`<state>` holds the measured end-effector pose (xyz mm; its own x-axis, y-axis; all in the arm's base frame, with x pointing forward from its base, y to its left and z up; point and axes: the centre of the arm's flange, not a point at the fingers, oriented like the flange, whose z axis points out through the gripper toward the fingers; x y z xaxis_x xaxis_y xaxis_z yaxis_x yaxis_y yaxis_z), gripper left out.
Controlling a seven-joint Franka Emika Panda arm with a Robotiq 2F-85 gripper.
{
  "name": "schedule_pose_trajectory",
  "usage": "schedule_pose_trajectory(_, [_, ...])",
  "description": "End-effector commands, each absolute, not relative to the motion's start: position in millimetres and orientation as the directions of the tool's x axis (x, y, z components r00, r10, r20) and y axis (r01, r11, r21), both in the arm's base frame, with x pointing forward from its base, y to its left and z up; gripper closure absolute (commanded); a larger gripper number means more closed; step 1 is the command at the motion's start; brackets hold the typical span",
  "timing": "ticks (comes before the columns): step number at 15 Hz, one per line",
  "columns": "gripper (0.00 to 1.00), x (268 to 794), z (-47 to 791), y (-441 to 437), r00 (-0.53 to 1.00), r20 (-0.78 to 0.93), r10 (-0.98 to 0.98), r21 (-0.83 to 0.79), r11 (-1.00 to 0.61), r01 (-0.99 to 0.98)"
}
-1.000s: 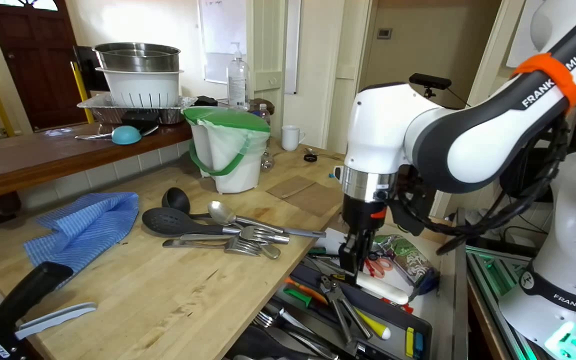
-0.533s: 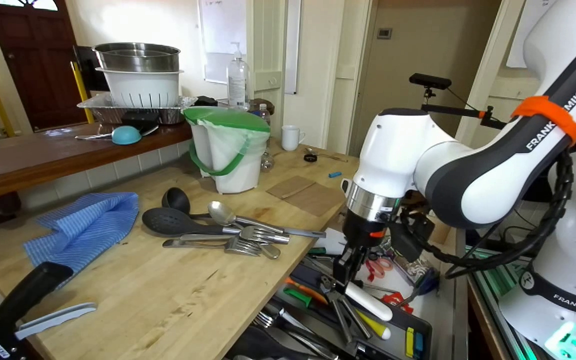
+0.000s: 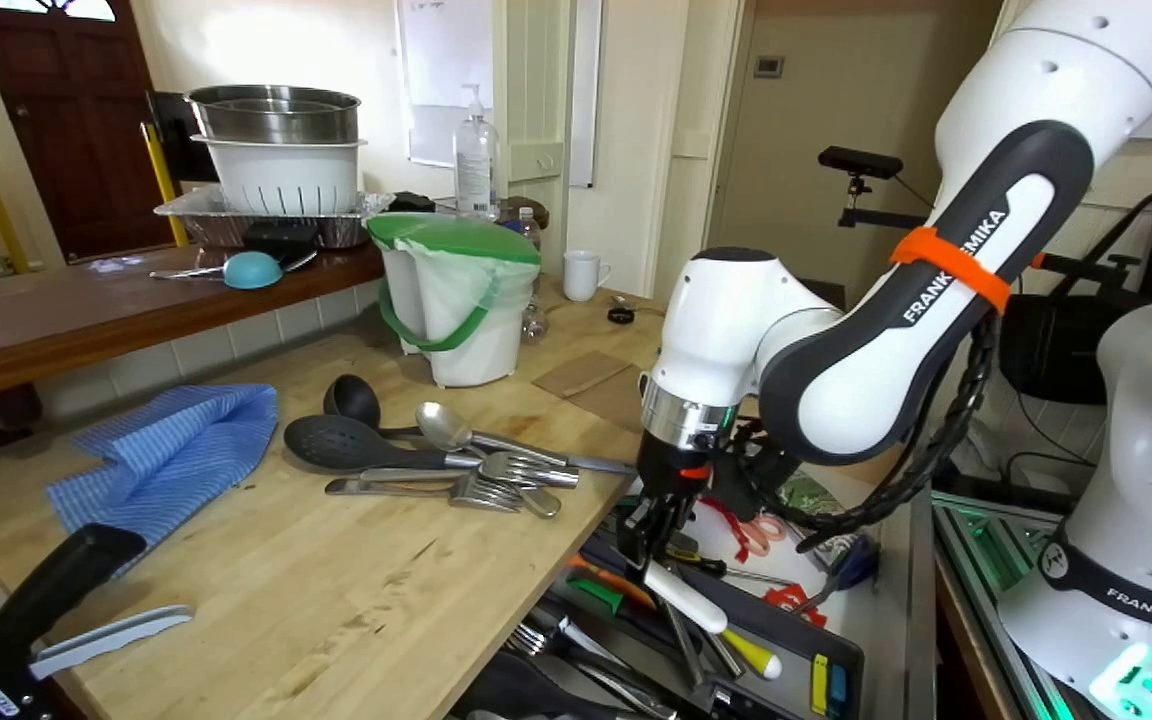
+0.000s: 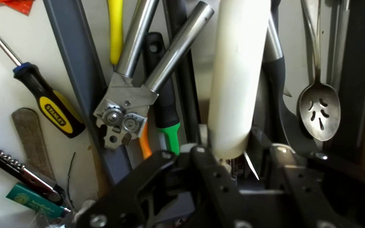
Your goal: Put the white potato peeler inside the utensil holder in the drawer
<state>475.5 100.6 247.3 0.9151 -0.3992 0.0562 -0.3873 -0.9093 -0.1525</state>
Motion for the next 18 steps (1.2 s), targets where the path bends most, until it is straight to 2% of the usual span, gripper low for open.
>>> schedule_pose_trajectory(1, [0.92,507.2,227.0,109.0,0.922,0.027,-0.387,-0.164,-0.911,-0.378])
schedule_pose_trajectory(6, [0.92,504.5,207.5,149.7,0.888,0.074,-0.453,-0.113,-0.889,-0.444])
schedule_pose_trajectory(11, [0.92,454.0,214.6,195.8,0.916,0.170,-0.363,-0.072,-0.932,-0.356])
schedule_pose_trajectory(13, [0.92,436.1,211.6,195.5,0.904,0.212,-0.370,-0.125,-0.928,-0.351])
schedule_pose_trajectory(14, [0.67,462.6,211.0,198.8,0.920,0.164,-0.355,-0.107,-0.934,-0.342])
schedule_pose_trajectory(17, [0.67,447.9,209.1,197.1,0.917,0.180,-0.357,-0.125,-0.933,-0.339])
schedule_pose_trajectory(18, [0.92,448.4,209.9,195.5,0.915,0.181,-0.359,-0.125,-0.932,-0.341])
